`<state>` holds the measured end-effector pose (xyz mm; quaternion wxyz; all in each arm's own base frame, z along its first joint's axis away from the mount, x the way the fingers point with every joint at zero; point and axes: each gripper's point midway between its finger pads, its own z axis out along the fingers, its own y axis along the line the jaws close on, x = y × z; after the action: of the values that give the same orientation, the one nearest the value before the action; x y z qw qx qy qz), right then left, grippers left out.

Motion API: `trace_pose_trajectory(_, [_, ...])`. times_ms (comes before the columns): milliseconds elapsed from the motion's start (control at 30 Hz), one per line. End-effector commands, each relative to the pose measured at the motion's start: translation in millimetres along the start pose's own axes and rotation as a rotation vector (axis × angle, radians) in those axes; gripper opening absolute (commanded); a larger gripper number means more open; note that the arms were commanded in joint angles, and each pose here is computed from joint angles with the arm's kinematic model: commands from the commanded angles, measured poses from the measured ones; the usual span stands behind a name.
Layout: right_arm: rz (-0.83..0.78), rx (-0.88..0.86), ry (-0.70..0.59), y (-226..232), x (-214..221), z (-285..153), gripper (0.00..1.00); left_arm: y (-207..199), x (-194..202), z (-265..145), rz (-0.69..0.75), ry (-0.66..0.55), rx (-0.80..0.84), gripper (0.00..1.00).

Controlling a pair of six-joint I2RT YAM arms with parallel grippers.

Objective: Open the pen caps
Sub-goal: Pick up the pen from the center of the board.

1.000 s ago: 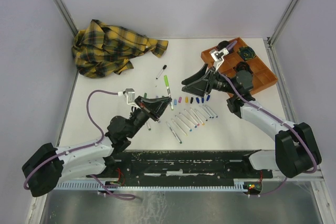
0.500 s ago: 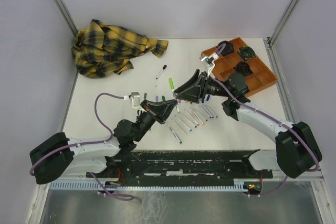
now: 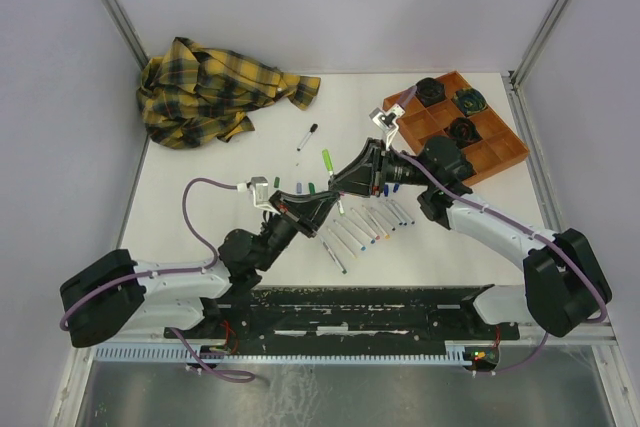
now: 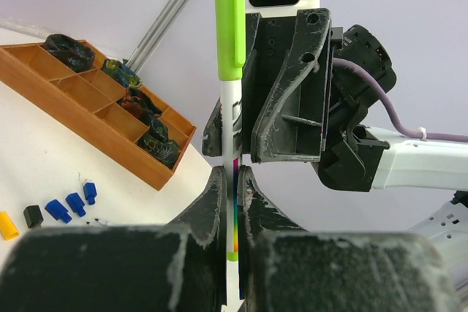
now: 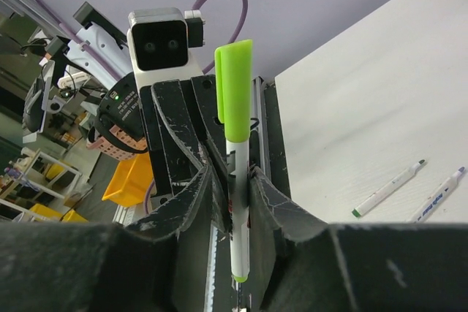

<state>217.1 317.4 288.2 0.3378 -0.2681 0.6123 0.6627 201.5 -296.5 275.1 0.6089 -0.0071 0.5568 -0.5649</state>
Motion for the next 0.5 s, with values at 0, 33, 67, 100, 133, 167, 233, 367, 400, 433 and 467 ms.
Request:
trace_pose_trajectory(0, [-0.069, -0.034, 0.003, 11.0, -11.6, 6.0, 0.31, -16.6, -18.5, 9.6, -0.012, -0.072, 0.042, 0.03])
trace_pose_trajectory(33, [-0.072, -0.035, 0.006, 10.8, -11.0, 6.3, 0.29, -17.1, -18.6, 9.6, -0.013, -0.072, 0.044, 0.03])
trace_pose_trajectory(67, [-0.075, -0.036, 0.008, 11.2, -11.3, 6.4, 0.25, -17.9, -18.0, 9.4, -0.013, -0.069, 0.047, 0.03])
trace_pose_trajectory(100, [-0.078, -0.038, 0.011, 11.9, -11.1, 6.4, 0.20, -18.2, -17.7, 9.4, -0.013, -0.067, 0.049, 0.03])
trace_pose_trajectory(133, [-0.083, -0.038, 0.013, 11.9, -11.6, 6.2, 0.14, -17.6, -16.8, 9.2, -0.010, -0.063, 0.048, 0.03])
trace_pose_trajectory(167, [-0.087, -0.039, 0.016, 12.7, -11.7, 6.4, 0.07, -17.6, -15.9, 8.8, -0.004, -0.057, 0.049, 0.03])
trace_pose_trajectory(233, [-0.093, -0.039, 0.018, 13.5, -12.4, 6.2, 0.00, -18.9, -12.3, 6.6, 0.016, -0.036, 0.062, 0.06])
trace_pose_trajectory(367, [-0.105, -0.044, 0.020, 15.7, -13.2, 5.4, 0.00, -20.6, -9.5, -2.4, 0.044, -0.010, 0.087, 0.45])
trace_pose_trajectory(400, [-0.108, -0.044, 0.021, 15.9, -13.7, 5.1, 0.00, -21.0, -10.2, -4.8, 0.050, -0.007, 0.090, 0.51])
trace_pose_trajectory(433, [-0.110, -0.045, 0.021, 16.1, -13.9, 5.2, 0.00, -20.5, -10.7, -7.0, 0.058, -0.001, 0.088, 0.57])
trace_pose_trajectory(467, [-0.111, -0.045, 0.023, 16.4, -13.8, 5.0, 0.00, -19.8, -12.2, -8.3, 0.066, 0.003, 0.081, 0.61])
